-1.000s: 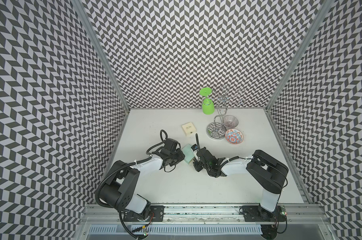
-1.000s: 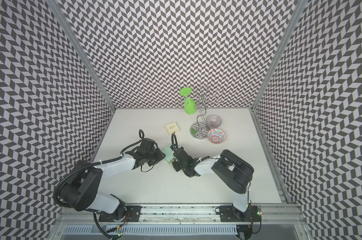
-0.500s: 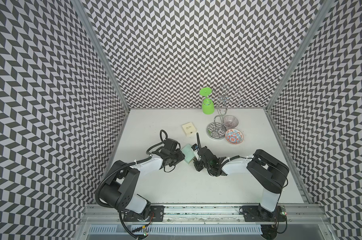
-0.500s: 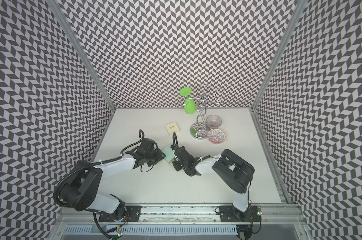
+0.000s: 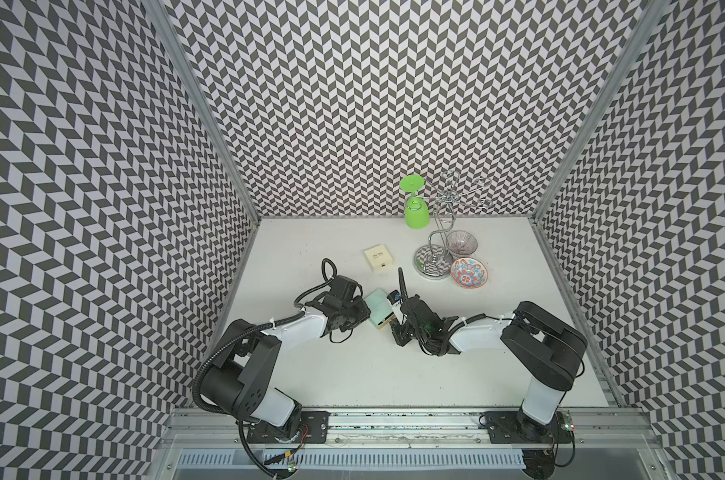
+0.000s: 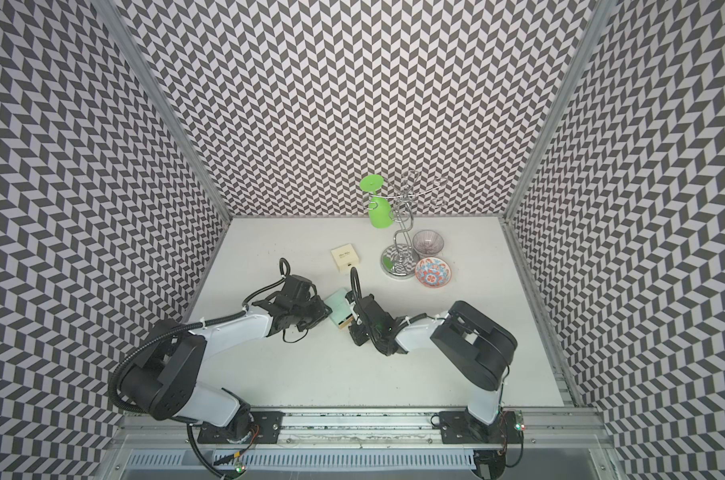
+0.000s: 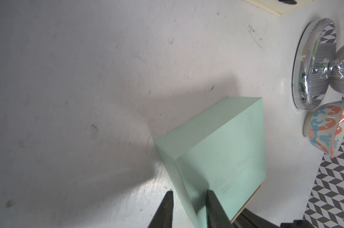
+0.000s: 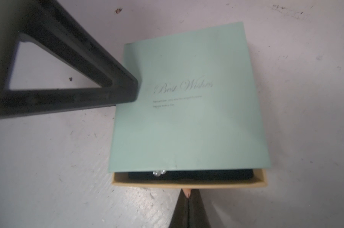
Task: Take out the earrings from the drawer-style jewelry box
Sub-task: Open the drawer in the jewelry box.
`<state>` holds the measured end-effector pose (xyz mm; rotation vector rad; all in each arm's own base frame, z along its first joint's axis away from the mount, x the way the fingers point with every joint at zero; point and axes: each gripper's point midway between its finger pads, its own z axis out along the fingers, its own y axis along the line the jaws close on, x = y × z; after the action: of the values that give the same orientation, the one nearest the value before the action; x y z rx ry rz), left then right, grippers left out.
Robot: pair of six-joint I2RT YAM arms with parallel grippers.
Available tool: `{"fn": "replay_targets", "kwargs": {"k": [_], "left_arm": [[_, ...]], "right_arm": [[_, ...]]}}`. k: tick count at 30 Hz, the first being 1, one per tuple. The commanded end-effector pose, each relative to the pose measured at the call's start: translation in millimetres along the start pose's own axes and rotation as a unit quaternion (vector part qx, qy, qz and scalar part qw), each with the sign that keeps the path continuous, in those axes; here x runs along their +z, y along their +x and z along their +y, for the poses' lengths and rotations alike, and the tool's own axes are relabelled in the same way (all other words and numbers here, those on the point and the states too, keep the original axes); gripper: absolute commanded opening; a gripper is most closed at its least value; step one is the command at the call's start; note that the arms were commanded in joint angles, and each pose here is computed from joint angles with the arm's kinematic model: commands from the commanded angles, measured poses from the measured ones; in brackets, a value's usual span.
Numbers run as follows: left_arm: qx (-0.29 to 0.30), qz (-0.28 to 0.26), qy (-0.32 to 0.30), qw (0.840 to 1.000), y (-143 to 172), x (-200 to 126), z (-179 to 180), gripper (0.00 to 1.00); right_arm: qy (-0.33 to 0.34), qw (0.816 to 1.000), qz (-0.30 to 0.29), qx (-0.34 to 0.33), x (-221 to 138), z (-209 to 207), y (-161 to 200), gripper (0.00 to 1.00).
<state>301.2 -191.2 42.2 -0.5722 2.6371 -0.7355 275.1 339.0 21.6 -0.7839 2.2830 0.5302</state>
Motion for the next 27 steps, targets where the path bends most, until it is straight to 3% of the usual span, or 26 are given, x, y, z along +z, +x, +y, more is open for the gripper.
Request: {"fn": "replay_targets", "kwargs": {"k": [1,27], "left_arm": [[-0.023,0.025,-0.133,0.991,22,8,71,0.30],[-0.017,0.025,-0.134,0.991,21,9,71,0.29]], "right_arm": [[0.003,0.997,0.078,0.010,-6,-5,46,0.00],[0.015,0.994,0.102,0.044,-32,-5,84,0.00]]}}
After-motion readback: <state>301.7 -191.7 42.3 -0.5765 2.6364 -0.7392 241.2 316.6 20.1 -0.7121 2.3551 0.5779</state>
